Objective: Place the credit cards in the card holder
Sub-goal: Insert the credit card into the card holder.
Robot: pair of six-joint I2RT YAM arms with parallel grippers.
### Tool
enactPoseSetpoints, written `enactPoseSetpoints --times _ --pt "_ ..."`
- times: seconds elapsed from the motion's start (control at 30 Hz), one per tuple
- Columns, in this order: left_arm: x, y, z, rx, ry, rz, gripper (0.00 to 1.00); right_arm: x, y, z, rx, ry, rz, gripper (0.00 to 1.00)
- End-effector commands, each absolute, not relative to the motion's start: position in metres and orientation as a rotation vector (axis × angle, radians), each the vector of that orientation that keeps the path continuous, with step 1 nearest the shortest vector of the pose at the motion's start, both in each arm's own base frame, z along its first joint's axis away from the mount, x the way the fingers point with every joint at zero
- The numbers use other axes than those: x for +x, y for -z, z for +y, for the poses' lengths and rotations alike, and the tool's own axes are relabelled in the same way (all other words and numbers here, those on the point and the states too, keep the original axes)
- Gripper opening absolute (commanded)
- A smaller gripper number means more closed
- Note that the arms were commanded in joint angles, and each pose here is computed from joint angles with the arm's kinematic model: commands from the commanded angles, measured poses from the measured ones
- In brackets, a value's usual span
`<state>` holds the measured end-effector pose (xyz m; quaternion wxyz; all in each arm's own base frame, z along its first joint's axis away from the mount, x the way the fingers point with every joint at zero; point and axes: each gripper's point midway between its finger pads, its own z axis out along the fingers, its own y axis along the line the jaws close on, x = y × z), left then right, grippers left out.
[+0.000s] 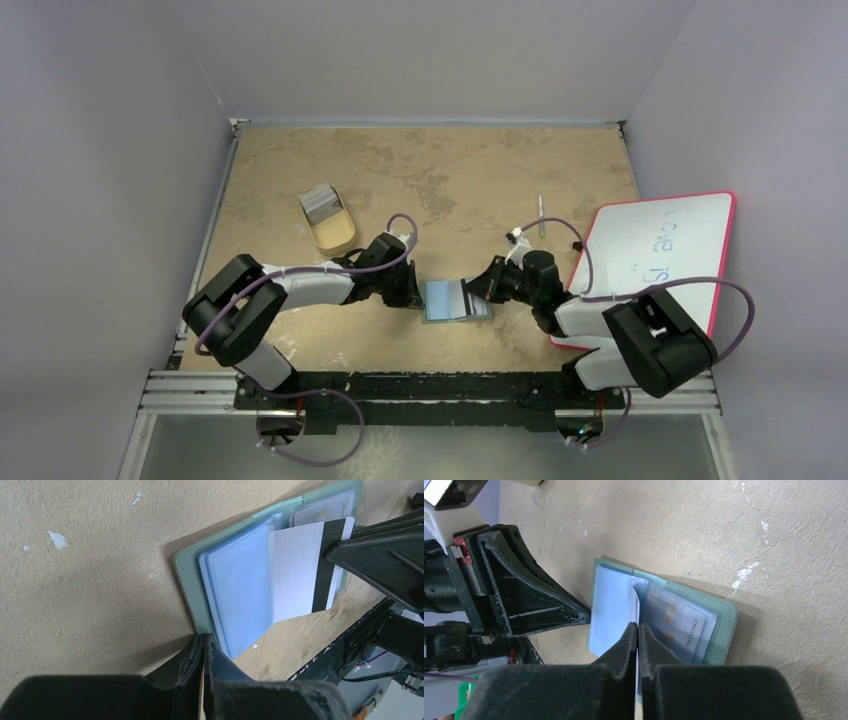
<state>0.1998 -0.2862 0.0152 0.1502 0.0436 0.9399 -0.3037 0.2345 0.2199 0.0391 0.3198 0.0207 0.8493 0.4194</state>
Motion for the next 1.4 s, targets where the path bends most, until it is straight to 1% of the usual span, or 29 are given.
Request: enactPoseSetpoints --times 0.0,0.3,0.77,1.37 --pt "0.197 0.000 -0.276 0.131 0.767 2.734 0.02 0.231 -0.032 0.222 0.078 -1.126 2.254 0.00" --pt "0.197 -0.002 -0.278 0.132 0.772 2.728 0.02 0.231 -0.034 0.233 0.117 -1.233 2.247 0.00" --pt "0.196 -0.002 -0.278 0.108 0.774 2.721 0.02 0.233 -0.036 0.235 0.227 -1.306 2.194 0.00" --pt "0.188 0.003 -0.275 0.049 0.794 2.723 0.02 0.240 -0.051 0.225 0.312 -1.275 2.105 0.00"
